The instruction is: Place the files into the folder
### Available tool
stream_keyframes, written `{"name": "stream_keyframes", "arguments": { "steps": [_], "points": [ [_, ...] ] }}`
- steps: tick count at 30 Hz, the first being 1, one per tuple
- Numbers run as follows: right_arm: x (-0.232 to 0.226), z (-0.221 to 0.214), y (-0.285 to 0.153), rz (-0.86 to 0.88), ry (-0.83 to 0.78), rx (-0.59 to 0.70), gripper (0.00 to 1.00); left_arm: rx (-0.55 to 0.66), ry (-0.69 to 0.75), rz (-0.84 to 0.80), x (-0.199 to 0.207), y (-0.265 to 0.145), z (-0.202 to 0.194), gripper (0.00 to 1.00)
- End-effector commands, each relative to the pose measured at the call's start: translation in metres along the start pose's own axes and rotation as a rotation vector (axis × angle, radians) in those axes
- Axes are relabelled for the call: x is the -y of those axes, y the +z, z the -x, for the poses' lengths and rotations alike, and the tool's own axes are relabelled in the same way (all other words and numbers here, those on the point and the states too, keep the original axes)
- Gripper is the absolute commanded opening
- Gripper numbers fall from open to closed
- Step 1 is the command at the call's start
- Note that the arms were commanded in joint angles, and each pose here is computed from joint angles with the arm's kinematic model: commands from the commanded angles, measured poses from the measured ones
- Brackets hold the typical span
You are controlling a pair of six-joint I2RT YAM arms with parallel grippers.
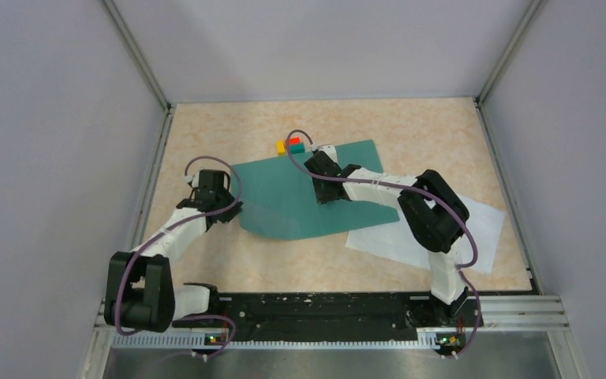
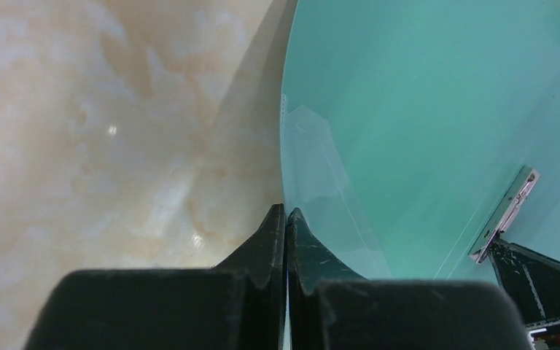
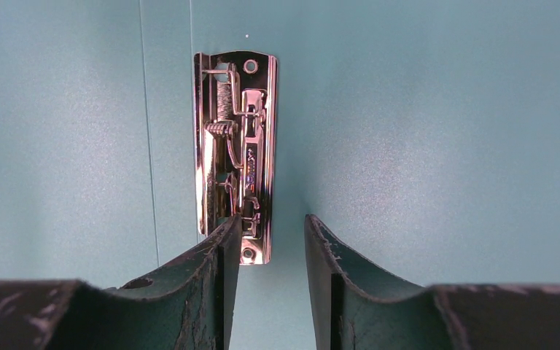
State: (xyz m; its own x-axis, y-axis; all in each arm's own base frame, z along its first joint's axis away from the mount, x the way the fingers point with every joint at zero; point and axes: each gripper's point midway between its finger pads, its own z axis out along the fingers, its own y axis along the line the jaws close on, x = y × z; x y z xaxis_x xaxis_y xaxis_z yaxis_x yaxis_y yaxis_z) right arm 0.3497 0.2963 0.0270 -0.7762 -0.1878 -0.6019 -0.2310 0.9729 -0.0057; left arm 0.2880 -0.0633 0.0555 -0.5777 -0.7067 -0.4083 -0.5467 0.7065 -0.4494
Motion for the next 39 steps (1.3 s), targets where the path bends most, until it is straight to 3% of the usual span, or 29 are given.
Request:
{"name": "stream_keyframes", "arguments": {
  "steps": [1, 11, 17, 21, 24, 27, 31, 34, 39],
  "points": [
    [-0.005, 0.003, 0.016, 0.017, -0.008, -0.013, 0.38, 0.025, 0.074, -0.019, 0.023, 0.01, 0.019, 0.0],
    [-0.008, -0.01, 0.006, 0.064, 0.027, -0.051, 0.36, -0.051, 0.132, 0.114, 0.015, 0.021, 0.021, 0.0],
    [-0.021, -0.039, -0.018, 0.12, 0.052, -0.067, 0.35, -0.038, 0.181, 0.192, -0.009, 0.0, 0.021, 0.43],
    [-0.033, -0.051, -0.032, 0.162, 0.078, -0.067, 0.34, 0.015, 0.209, 0.229, -0.017, -0.015, 0.031, 0.62],
    [-0.036, -0.046, -0.041, 0.174, 0.09, -0.046, 0.36, 0.051, 0.22, 0.218, -0.012, -0.027, 0.042, 0.67],
    [-0.027, -0.029, -0.057, 0.157, 0.106, 0.004, 0.4, 0.048, 0.243, 0.14, 0.009, -0.036, 0.047, 0.69],
    [0.012, -0.006, -0.086, 0.119, 0.165, 0.073, 0.6, 0.022, 0.312, 0.012, 0.049, -0.044, 0.041, 0.69],
    [0.06, -0.003, -0.099, 0.045, 0.233, 0.106, 0.72, -0.022, 0.397, -0.089, 0.09, -0.048, 0.017, 0.7],
    [0.132, -0.015, -0.106, -0.008, 0.393, 0.111, 0.77, -0.109, 0.506, -0.193, 0.156, -0.034, -0.041, 0.71]
  ]
}}
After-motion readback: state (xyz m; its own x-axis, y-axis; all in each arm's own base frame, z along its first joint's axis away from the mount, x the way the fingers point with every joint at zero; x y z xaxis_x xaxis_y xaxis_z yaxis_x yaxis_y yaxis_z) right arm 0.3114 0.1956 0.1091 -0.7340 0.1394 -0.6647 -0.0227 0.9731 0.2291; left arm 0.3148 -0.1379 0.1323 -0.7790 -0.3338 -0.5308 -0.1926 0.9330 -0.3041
